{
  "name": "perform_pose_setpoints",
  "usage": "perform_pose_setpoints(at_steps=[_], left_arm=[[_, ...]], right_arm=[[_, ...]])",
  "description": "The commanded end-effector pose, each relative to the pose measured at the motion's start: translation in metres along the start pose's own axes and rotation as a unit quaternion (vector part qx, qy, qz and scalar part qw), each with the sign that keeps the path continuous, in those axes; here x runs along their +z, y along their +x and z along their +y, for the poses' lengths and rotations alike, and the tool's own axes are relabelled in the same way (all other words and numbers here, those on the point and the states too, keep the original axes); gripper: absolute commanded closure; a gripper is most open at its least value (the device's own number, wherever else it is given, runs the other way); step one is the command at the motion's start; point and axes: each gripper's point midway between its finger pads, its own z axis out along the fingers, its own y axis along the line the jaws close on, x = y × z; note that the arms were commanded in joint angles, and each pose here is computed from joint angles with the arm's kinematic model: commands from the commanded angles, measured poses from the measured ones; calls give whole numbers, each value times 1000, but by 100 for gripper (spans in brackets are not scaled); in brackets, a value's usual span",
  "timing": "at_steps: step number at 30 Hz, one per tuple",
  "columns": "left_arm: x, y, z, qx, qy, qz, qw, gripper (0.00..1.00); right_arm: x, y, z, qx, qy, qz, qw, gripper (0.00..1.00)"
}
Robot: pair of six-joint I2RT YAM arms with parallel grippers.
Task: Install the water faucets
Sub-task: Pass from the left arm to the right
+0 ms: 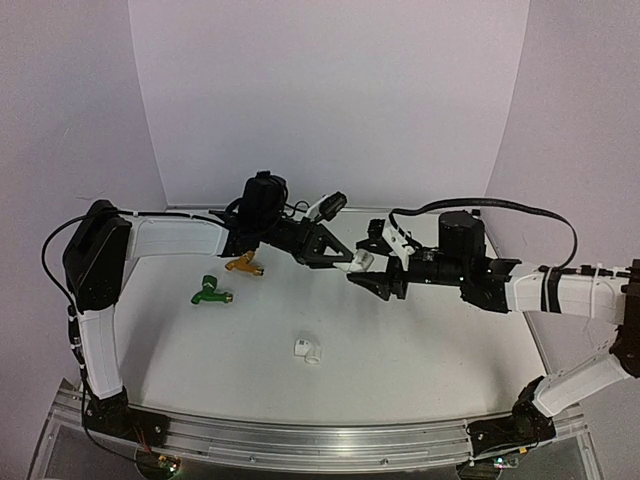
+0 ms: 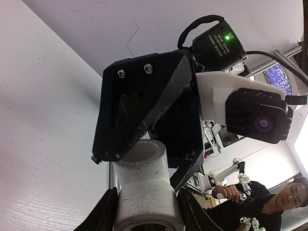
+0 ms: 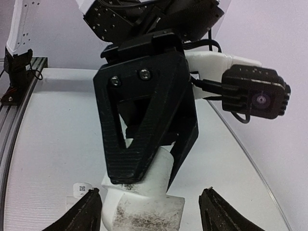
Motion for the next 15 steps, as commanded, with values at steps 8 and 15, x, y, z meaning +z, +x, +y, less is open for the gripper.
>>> perform_pose_setpoints(at_steps=[8,15], left_arm=[[-1,-14,-26,40,44,-5,998,100],[2,-15,-16,24,42,-5,999,100]], right_arm=[[-11,-31,-8,-25,21,-52,998,48],[-10,-33,-11,-14,25,-52,998,56]])
